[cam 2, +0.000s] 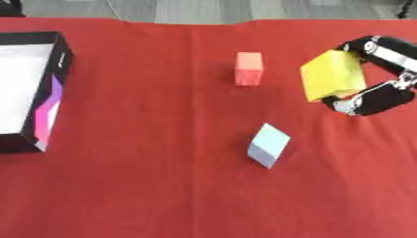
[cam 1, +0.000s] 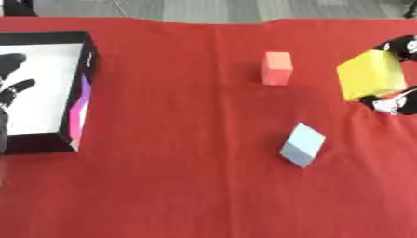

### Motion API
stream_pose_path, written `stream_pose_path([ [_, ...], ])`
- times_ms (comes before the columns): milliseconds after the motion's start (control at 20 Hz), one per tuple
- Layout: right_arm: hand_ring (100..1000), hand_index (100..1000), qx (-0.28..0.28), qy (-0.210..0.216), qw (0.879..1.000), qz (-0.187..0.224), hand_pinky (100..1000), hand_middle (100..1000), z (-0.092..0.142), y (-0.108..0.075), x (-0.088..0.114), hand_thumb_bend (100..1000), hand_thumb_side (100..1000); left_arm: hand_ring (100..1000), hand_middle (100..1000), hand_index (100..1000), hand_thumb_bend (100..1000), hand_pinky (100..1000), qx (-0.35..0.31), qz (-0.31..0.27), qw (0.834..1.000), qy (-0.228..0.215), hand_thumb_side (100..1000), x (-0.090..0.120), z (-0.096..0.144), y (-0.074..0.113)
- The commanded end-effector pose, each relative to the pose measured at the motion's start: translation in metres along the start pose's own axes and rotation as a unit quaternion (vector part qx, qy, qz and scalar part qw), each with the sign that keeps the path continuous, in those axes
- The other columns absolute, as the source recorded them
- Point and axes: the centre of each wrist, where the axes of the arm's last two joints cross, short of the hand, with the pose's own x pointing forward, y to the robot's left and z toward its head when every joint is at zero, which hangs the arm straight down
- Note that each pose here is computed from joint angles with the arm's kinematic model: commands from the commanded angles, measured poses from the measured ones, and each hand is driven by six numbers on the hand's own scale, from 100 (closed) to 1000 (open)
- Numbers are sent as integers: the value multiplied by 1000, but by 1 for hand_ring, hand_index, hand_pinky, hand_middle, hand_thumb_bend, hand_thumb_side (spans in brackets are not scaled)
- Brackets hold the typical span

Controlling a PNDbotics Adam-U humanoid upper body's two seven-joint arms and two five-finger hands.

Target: Pick up the objects with one hand, pass them to the other hand, and then place them into the box on the other side of the table.

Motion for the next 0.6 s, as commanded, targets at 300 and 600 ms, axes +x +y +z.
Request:
stream_pose_path([
  [300, 612, 551, -54, -34, 998, -30, 813, 481, -10, 6, 36, 100, 100, 945, 729, 680, 100, 797, -39, -47, 997, -46, 842, 30, -9, 3],
  [600, 608, 549, -85, -48, 993, -66, 808, 477, -25, 24, 54, 100, 100, 943, 730, 683, 100, 794, -69, -82, 991, -77, 807, 52, -14, 2],
])
